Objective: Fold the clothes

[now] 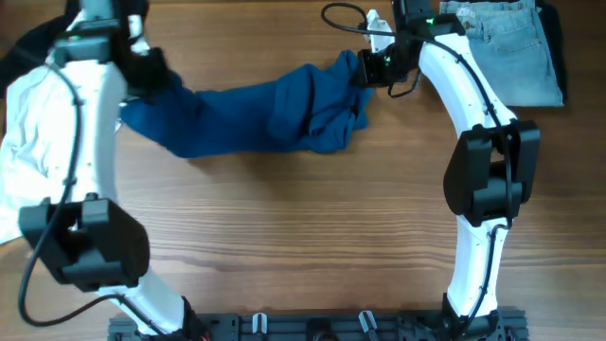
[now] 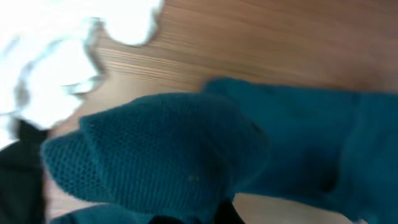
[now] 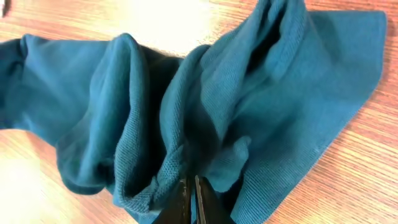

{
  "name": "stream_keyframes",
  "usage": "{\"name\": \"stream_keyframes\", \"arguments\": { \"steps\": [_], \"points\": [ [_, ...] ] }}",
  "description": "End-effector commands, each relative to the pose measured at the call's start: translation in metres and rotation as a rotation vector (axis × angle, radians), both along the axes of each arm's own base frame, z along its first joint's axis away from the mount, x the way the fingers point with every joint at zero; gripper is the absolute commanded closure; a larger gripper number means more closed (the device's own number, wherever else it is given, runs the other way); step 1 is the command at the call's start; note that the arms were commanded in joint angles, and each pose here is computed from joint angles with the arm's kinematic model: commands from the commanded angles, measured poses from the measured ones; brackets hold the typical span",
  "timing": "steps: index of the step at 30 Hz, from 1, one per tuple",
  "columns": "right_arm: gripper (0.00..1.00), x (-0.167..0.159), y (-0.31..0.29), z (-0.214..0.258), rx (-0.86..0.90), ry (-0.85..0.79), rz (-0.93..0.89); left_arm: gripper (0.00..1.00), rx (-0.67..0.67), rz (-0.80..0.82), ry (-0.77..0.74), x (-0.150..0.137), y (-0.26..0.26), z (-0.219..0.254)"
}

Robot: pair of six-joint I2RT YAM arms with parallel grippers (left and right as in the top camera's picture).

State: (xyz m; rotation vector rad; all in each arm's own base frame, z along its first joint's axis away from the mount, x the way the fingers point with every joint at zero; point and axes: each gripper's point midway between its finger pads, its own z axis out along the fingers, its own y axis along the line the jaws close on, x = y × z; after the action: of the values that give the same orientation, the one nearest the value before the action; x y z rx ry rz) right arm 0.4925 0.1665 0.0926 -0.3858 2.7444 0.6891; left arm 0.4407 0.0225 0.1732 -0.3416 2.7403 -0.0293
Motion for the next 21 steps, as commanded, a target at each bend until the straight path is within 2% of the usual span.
{"name": "stream_keyframes", "arguments": {
  "steps": [1,6,7,9,10,13,17,21],
  "points": [
    [0.96,0.0,0.002,0.003,0.031,0.005,-0.001,0.96,0.008,0.004,0.109,0.006,-0.024,-0.048],
    [0.96,0.004,-0.005,0.013,0.063,-0.012,-0.015,0.96,-0.093,-0.057,0.212,0.016,-0.069,-0.116],
    [0.96,0.006,-0.007,0.018,0.071,-0.023,-0.019,0.88,-0.121,-0.084,0.217,0.019,-0.084,-0.127],
    [0.87,0.011,-0.017,0.03,0.074,-0.049,-0.038,0.21,-0.136,-0.124,0.205,0.023,-0.105,-0.134],
    [0.79,0.013,-0.024,0.035,0.075,-0.061,-0.052,0.01,-0.137,-0.143,0.18,0.028,-0.114,-0.132],
    [0.63,0.014,-0.035,0.038,0.079,-0.055,-0.087,0.0,-0.153,-0.146,0.131,0.038,-0.129,-0.117],
    [0.59,0.013,-0.037,0.037,0.077,-0.047,-0.09,0.0,-0.214,-0.197,0.094,0.045,-0.154,-0.088],
    [0.55,0.014,-0.037,0.038,0.077,-0.052,-0.09,0.0,-0.336,-0.268,0.067,0.043,-0.189,-0.06]
  ]
}}
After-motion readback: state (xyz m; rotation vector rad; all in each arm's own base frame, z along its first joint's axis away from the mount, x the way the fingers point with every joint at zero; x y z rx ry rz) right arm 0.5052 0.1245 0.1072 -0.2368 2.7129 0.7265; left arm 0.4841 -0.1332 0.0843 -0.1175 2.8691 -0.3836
